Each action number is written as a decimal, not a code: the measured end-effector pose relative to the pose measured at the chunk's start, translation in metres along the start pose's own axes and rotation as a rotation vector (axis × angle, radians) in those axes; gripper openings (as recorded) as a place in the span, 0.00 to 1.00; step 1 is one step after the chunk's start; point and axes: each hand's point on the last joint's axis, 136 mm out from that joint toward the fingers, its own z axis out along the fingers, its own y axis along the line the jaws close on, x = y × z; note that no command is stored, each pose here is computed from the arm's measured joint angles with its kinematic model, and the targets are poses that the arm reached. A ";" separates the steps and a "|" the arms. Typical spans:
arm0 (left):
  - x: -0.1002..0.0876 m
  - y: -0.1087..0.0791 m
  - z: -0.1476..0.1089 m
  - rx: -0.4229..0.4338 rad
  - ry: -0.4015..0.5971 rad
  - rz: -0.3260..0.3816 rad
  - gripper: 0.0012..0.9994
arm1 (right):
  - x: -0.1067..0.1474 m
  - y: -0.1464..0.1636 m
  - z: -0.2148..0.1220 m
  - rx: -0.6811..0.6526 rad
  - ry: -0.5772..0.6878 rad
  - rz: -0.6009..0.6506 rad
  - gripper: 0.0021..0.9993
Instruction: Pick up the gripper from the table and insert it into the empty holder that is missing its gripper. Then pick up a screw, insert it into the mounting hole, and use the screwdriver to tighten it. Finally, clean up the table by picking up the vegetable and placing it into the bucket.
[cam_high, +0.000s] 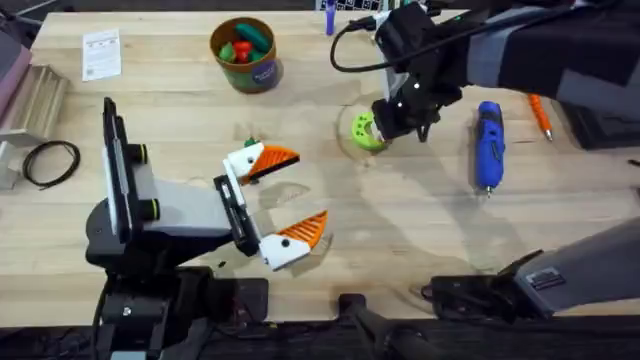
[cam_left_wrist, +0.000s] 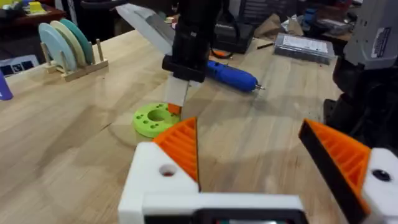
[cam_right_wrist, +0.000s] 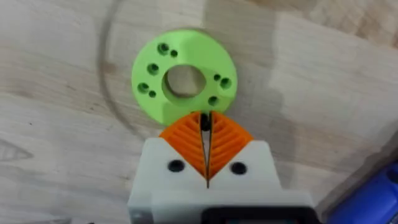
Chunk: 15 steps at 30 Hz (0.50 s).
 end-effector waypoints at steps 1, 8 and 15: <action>0.000 0.000 0.000 0.000 0.000 0.000 0.99 | 0.004 0.000 -0.001 0.003 0.014 -0.002 0.00; 0.000 0.000 0.000 0.000 0.000 0.000 0.99 | 0.011 -0.001 -0.043 0.006 0.054 -0.012 0.00; 0.000 0.000 0.000 0.000 0.000 0.000 0.99 | -0.020 0.001 -0.145 -0.018 -0.070 -0.040 0.00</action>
